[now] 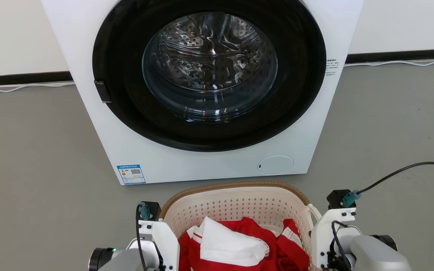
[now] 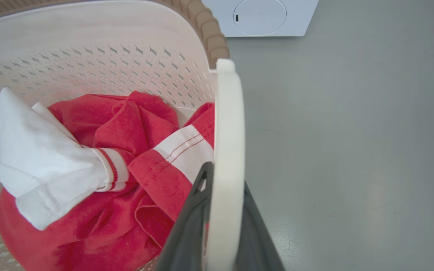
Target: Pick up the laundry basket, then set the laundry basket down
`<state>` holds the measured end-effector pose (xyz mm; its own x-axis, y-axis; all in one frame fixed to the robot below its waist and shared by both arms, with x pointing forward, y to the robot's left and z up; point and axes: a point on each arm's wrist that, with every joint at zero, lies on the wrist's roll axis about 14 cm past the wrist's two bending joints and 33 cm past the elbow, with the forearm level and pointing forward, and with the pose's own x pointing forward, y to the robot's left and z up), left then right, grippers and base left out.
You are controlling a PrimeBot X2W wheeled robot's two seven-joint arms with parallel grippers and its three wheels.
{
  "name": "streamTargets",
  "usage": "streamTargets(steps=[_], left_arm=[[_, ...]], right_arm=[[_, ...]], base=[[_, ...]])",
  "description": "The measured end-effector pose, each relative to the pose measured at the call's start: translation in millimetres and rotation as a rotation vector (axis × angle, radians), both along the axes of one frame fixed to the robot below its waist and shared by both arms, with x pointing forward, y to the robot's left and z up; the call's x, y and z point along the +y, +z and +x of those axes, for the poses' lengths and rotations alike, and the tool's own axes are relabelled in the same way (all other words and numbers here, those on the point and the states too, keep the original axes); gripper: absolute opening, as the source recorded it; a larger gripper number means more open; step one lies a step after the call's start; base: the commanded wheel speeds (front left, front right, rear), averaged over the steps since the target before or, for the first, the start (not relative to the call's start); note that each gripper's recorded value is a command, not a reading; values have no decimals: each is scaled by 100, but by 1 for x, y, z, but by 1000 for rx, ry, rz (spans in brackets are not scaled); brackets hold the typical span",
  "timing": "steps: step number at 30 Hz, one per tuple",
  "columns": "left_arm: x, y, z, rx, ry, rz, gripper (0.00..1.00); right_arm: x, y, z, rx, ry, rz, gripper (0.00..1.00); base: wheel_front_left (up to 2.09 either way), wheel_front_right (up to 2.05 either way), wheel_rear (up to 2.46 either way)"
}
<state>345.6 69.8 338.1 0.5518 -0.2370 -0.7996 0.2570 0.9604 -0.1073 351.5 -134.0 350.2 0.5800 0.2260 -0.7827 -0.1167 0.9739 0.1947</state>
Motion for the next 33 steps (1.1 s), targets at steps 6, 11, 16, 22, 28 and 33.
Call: streamTargets(steps=[6,11,16,22,28,33], left_arm=[[0,0,0,0,-1,2,0],[-1,0,0,0,-4,3,0],[-2,-1,0,3,-8,4,0],[-3,-1,0,4,-13,4,0],[-4,-1,1,3,-14,4,0],[-3,-1,0,3,-14,4,0]], right_arm=[[0,0,0,-1,0,-1,0],[-1,0,-1,0,-6,3,0],[-2,0,-1,2,-12,5,0],[-4,0,-1,2,-24,10,0],[-5,0,-1,-1,-30,13,0],[-5,1,0,-2,-29,11,0]], base=[[0,0,0],[0,0,0],[0,0,0],[0,0,0],[0,0,0],[0,0,0]])
